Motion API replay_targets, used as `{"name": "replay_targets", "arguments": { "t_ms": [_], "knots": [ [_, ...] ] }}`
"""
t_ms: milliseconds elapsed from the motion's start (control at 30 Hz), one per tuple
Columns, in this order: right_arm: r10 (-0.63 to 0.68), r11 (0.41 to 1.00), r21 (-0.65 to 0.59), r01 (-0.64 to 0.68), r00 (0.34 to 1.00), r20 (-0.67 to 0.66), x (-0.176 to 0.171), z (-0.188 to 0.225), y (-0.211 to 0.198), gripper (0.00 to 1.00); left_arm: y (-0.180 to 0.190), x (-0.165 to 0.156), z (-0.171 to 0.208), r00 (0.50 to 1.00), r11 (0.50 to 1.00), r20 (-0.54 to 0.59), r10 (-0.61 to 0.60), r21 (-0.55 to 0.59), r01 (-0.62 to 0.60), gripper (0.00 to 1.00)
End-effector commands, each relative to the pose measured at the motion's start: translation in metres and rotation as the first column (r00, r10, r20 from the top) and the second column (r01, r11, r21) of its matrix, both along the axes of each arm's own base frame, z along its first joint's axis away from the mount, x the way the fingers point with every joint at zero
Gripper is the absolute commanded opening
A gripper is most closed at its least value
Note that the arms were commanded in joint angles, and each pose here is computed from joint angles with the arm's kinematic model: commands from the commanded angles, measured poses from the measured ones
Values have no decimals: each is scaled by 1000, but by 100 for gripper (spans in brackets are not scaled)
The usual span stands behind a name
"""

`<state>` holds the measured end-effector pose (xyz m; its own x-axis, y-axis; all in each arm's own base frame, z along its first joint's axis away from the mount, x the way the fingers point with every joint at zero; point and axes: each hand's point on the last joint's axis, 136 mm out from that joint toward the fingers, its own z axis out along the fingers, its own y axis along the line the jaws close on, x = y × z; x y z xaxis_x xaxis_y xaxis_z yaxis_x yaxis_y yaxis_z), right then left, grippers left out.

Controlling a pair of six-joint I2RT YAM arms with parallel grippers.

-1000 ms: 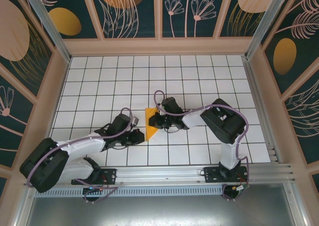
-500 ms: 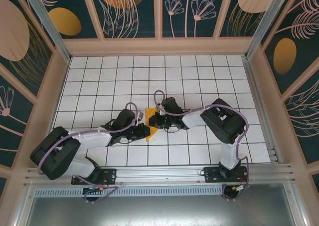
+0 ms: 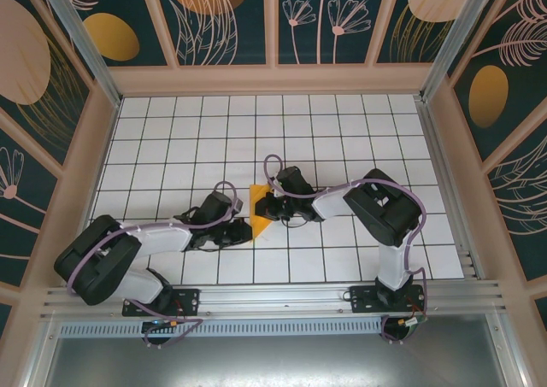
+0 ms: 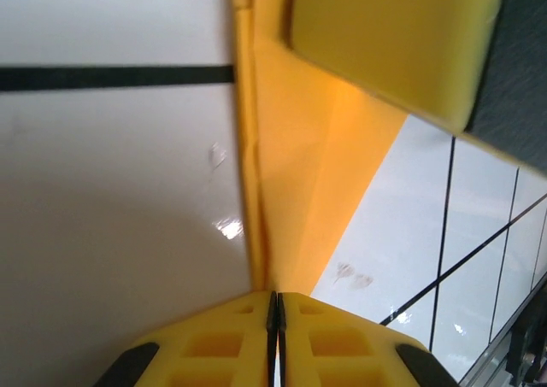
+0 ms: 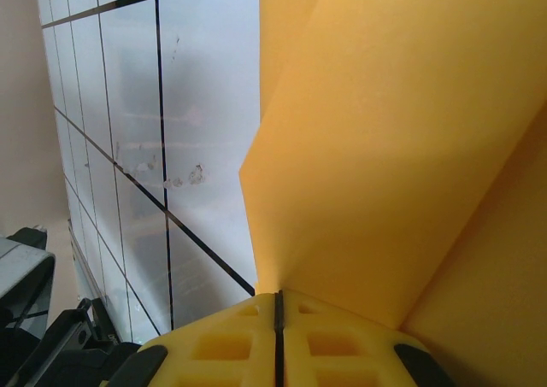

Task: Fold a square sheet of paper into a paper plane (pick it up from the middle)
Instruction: Fourth fold the wing at the center of the table.

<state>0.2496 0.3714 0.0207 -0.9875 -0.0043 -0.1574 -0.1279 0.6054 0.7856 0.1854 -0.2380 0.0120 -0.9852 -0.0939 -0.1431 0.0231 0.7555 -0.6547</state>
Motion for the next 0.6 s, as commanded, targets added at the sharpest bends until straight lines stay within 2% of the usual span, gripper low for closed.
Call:
{"name": "replay_targets", "arguments": {
  "t_ms": [0, 167, 400, 567],
  "knots": [
    [-44, 989, -145, 36, 998, -49, -5, -37, -22, 11, 20, -24, -22, 997, 996, -79, -16, 89, 23, 12],
    [-45, 988, -147, 37, 998, -48, -5, -37, -23, 12, 21, -29, -22, 995, 995, -91, -31, 88, 39, 10],
    [-46, 989, -144, 39, 998, -48, -6, -36, -22, 12, 5, -2, 31, 998, 1000, 64, 15, -28, -13, 10],
    [-44, 989, -142, 37, 998, -49, -5, -36, -21, 12, -14, 15, 56, 991, 991, 129, 23, -134, -6, 11]
  ]
}}
